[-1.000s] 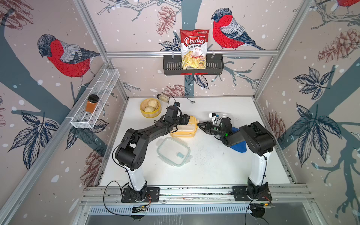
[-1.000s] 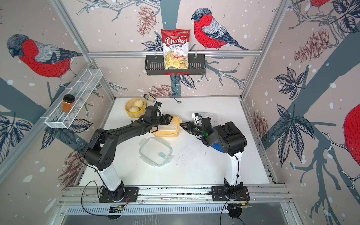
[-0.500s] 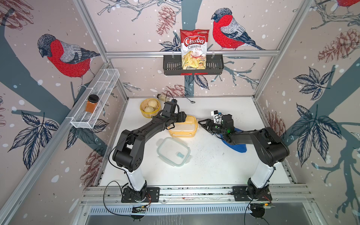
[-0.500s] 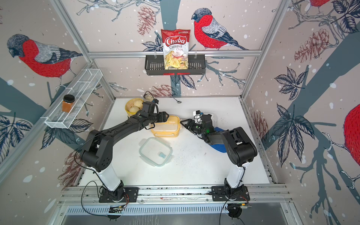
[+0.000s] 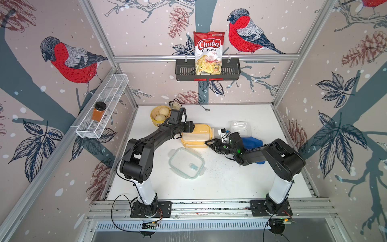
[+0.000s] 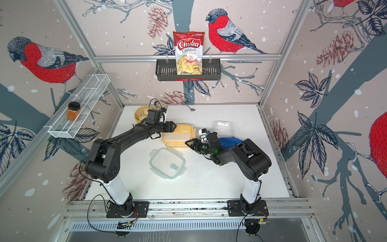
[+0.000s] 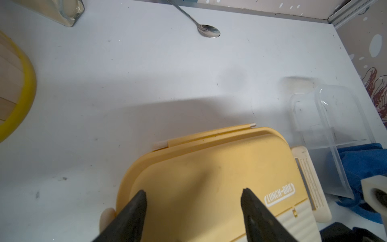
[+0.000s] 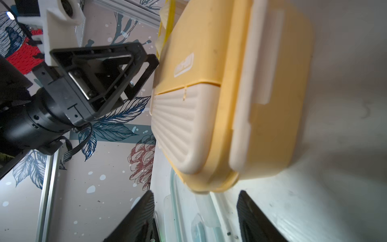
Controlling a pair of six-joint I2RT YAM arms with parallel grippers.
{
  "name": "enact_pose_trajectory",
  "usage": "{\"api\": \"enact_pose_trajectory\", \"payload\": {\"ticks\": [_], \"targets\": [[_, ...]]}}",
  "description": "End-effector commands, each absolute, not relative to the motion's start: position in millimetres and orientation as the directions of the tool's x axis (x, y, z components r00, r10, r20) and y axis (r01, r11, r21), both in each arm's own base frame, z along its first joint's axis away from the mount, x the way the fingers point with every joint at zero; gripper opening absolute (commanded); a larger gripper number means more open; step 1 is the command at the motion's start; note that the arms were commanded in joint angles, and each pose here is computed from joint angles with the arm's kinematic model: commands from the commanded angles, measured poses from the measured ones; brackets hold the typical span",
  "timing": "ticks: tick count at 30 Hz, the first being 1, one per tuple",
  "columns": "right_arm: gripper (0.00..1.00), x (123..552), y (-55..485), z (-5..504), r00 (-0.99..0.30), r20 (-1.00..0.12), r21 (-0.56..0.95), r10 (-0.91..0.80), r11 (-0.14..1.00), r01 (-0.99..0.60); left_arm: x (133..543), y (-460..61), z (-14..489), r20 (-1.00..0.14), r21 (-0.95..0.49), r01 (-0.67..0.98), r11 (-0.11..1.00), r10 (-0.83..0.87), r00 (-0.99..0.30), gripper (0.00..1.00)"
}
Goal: Wipe the insides of the lunch boxes
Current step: Adjust the lunch box at the center of the board.
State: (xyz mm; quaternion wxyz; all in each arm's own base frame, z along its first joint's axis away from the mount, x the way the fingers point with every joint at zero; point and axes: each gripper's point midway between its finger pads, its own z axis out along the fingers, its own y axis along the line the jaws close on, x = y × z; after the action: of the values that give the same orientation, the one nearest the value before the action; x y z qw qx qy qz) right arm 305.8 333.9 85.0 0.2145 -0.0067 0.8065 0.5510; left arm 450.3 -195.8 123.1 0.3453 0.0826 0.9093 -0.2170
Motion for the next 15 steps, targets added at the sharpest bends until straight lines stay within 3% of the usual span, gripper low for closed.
{"api": "enact_pose_trajectory", "payload": {"ticks": [1,7,15], "targets": [[0.63,311.2,338.1,94.5,-0.891,-0.366,0.9,0.27,0.348,-0.264,446.3,-202.3,117.3,-0.656,-0.364,0.334,0.869,0.015,-0.755,0.71],[0.62,312.2,353.2,92.7,-0.893,-0.359,0.909,0.272,0.318,-0.269,442.8,-205.6,100.9,-0.628,-0.383,0.33,0.863,0.019,-0.778,0.7],[0.57,350.9,342.8,106.8,-0.86,-0.39,0.9,0.328,0.332,-0.281,428.5,-212.3,95.8,-0.605,-0.437,0.328,0.838,-0.004,-0.796,0.68]]}}
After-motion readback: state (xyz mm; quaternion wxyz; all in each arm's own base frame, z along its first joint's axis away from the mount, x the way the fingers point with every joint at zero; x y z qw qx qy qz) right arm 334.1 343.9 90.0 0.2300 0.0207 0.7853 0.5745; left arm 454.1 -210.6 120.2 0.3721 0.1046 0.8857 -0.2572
